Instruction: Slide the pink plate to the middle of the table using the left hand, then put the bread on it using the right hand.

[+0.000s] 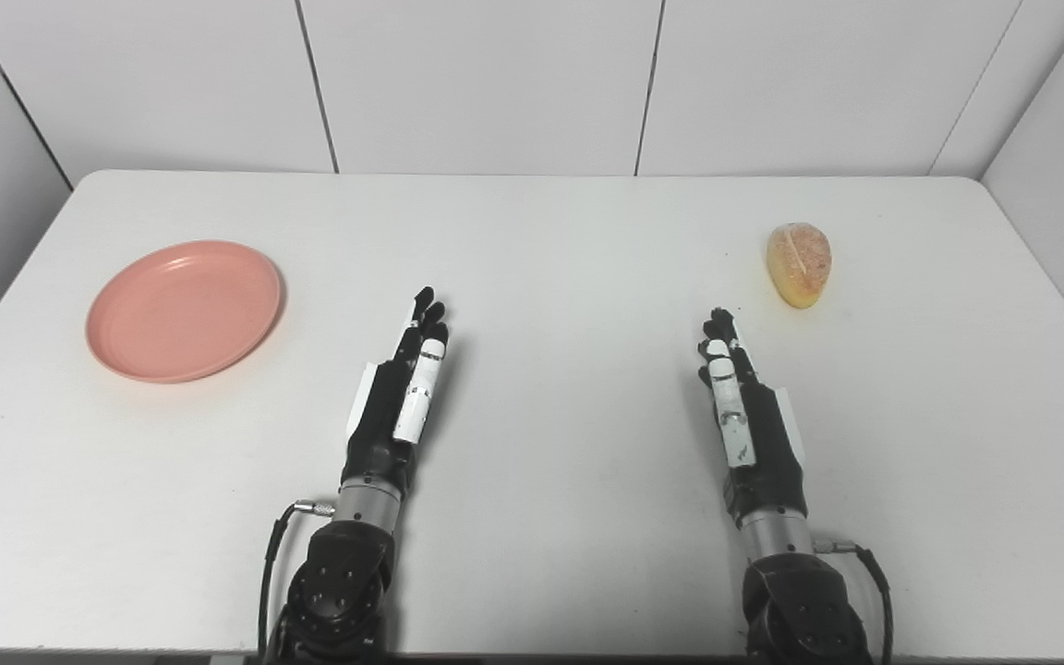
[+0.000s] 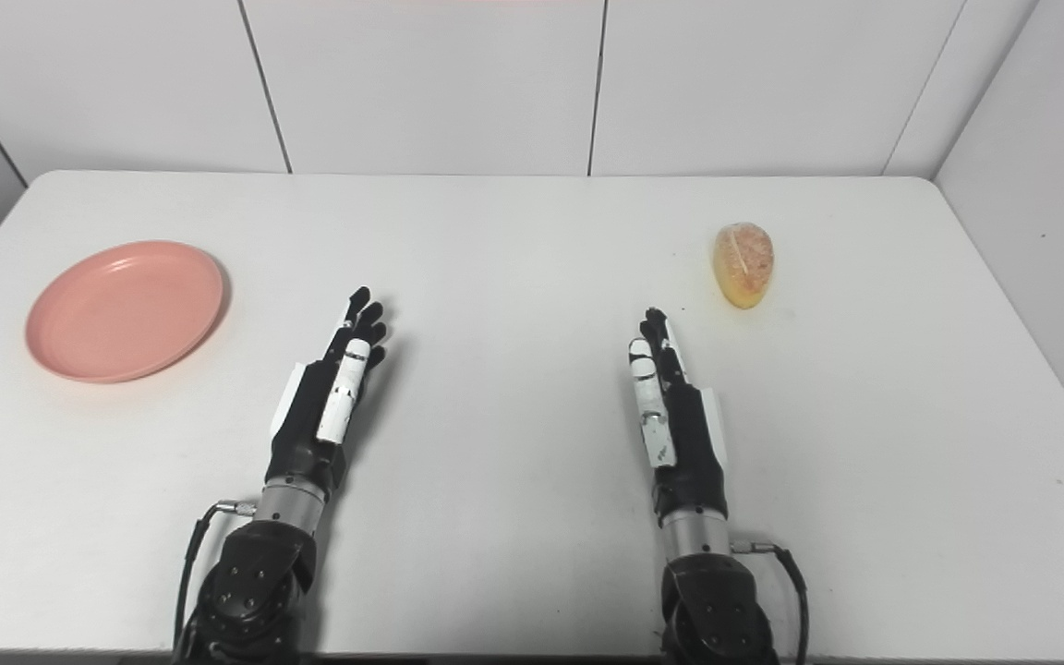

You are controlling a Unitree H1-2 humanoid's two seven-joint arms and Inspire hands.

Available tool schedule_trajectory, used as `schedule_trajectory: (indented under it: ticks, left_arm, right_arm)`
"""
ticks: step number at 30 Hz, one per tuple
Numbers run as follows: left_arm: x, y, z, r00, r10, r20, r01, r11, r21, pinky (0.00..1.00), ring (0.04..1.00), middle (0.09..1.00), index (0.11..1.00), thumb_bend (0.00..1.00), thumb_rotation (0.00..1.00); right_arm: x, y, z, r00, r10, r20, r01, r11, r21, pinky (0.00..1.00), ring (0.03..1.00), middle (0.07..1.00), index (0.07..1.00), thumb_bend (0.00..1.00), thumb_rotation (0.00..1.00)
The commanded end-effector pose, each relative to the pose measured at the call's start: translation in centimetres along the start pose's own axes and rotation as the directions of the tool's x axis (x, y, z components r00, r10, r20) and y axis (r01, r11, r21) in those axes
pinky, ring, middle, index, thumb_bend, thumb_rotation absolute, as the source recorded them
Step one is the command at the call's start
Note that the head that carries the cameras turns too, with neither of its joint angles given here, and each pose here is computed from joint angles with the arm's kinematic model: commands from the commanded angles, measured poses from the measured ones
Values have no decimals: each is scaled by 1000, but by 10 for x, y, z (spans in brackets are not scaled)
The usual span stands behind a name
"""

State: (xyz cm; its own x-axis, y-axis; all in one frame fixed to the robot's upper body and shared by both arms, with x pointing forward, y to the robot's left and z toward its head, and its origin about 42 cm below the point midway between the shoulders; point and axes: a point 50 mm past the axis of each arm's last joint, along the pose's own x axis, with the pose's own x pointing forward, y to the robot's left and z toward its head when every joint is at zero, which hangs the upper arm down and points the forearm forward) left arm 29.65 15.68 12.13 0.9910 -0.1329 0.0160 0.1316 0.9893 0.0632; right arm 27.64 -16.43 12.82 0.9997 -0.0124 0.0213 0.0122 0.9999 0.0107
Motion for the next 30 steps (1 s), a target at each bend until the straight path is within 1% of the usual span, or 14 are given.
schedule_trajectory:
  ticks: [1,12,17,30]
  left_arm:
    - [8,-2,15,998,-19,59,19,1000,0,970,974,984,988,373,1000]
    - [9,-3,16,998,-17,60,17,1000,0,959,969,982,986,351,1000]
    - [9,-3,16,998,-14,64,14,1000,0,956,967,981,985,367,1000]
    - [9,-3,15,998,-12,67,12,1000,1,949,964,980,983,363,1000]
  right_arm:
    - [5,4,17,998,4,68,-5,1000,13,955,955,956,957,193,1000]
    - [5,4,17,997,5,72,-6,1000,11,958,955,957,957,190,1000]
    - [5,4,17,998,0,64,-1,1000,10,950,951,954,956,191,1000]
    - [5,4,17,997,1,71,-1,1000,6,946,949,952,956,188,1000]
